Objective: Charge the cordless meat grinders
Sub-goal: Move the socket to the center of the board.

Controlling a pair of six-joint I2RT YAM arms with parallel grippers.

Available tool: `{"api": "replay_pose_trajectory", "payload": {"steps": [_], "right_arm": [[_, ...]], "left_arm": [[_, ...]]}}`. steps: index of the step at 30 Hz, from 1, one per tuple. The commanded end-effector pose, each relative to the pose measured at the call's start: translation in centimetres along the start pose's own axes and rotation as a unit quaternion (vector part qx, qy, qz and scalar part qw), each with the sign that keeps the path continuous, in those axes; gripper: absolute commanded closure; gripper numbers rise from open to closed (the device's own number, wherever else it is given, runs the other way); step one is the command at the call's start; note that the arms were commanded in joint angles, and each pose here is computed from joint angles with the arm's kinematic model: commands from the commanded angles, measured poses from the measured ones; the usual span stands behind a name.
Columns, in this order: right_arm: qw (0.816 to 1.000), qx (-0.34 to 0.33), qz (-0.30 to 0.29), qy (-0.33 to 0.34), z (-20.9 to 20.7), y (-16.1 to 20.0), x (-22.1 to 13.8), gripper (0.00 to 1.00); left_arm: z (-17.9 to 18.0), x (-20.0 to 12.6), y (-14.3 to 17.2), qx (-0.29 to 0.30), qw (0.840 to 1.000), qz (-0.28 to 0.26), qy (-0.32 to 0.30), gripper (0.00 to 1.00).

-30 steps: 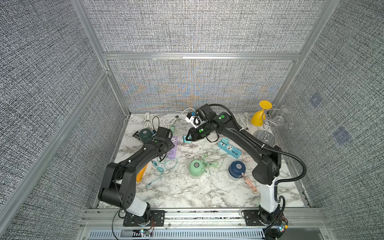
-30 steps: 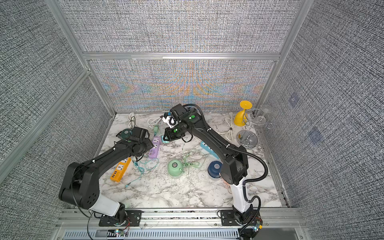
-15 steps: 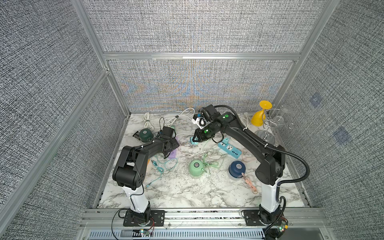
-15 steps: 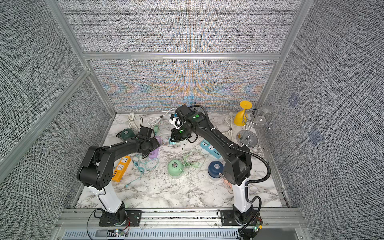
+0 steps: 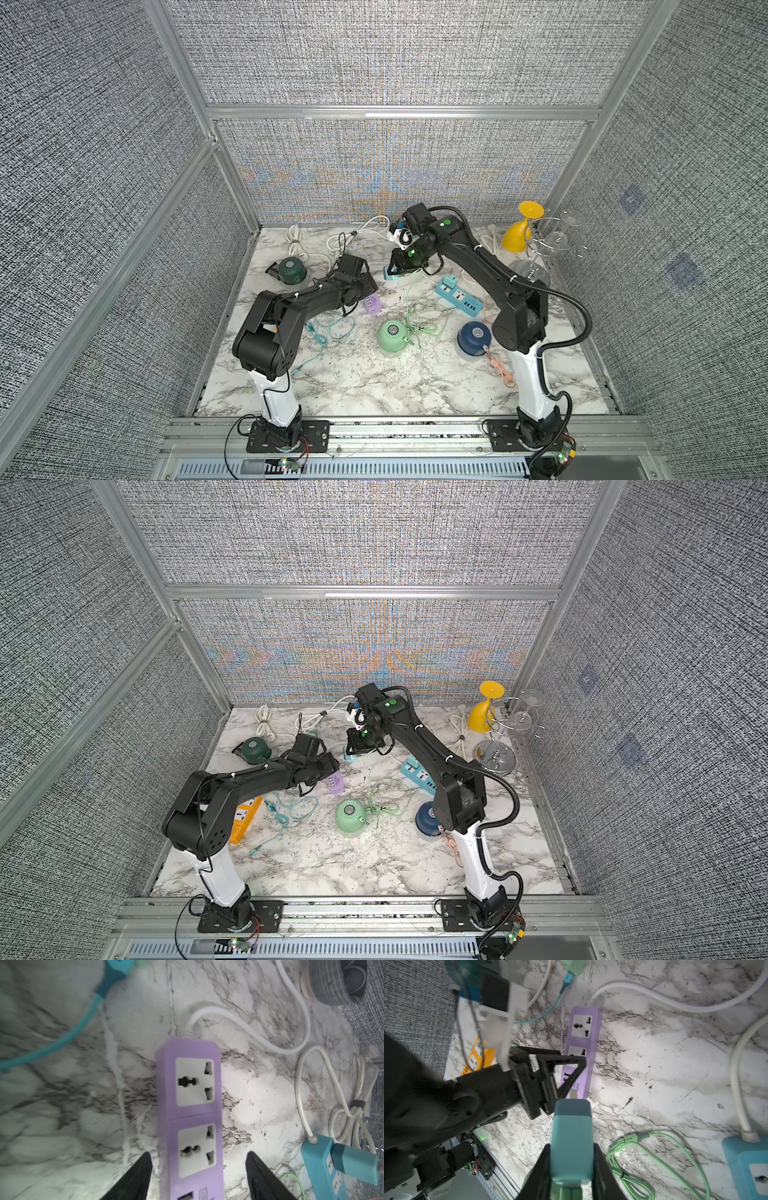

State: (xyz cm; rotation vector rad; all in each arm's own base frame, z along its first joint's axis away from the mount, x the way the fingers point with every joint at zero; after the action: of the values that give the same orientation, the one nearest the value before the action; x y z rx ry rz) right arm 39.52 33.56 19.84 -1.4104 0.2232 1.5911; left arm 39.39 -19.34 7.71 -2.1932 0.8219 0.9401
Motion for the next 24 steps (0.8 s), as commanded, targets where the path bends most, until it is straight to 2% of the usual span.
{"api": "replay_pose_trajectory", "payload": {"steps": [1, 7, 12, 15, 18, 24], "right_arm": [[0.999, -0.004, 0.043, -0.004, 0.4, 0.8, 1.4, 1.00], [0.997, -0.006, 0.072, 0.022, -0.3, 0.7, 3.5, 1.00], [0.995, -0.008, 0.088, 0.039, -1.0, 1.2, 5.4, 1.00], [0.995, -0.004, 0.085, 0.048, -1.3, 1.2, 6.2, 1.00], [0.996, 0.008, 0.068, 0.056, -1.6, 0.9, 5.5, 1.00], [0.997, 0.019, 0.025, 0.077, -2.2, 0.6, 1.4, 1.00]], "left_arm": [[0.8, -3.1, -1.5, -0.001, 0.998, -0.050, -0.029, 0.27], [3.0, -8.8, -0.9, 0.037, 0.996, -0.062, -0.054, 0.27], [5.1, -10.7, 0.8, 0.048, 0.996, -0.051, -0.050, 0.27], [5.1, -10.0, 0.6, 0.051, 0.996, -0.062, -0.035, 0.25], [3.1, -8.8, -1.2, 0.074, 0.994, -0.066, -0.049, 0.24], [-0.7, -3.1, -4.2, 0.100, 0.991, -0.016, -0.083, 0.24]]}}
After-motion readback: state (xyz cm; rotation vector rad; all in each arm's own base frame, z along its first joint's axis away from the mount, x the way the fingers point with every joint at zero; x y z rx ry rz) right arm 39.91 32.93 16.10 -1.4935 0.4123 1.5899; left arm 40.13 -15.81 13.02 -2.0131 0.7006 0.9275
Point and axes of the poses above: each gripper's point midway between its finger pads, its own x axis out along the fingers, its own z axis along the line the jaws close on, y = z × x, the point moved 2 cm from there along -x, back along the fingers, and after that the axes turned 13 degrees about -x, right-handed, at the moved point
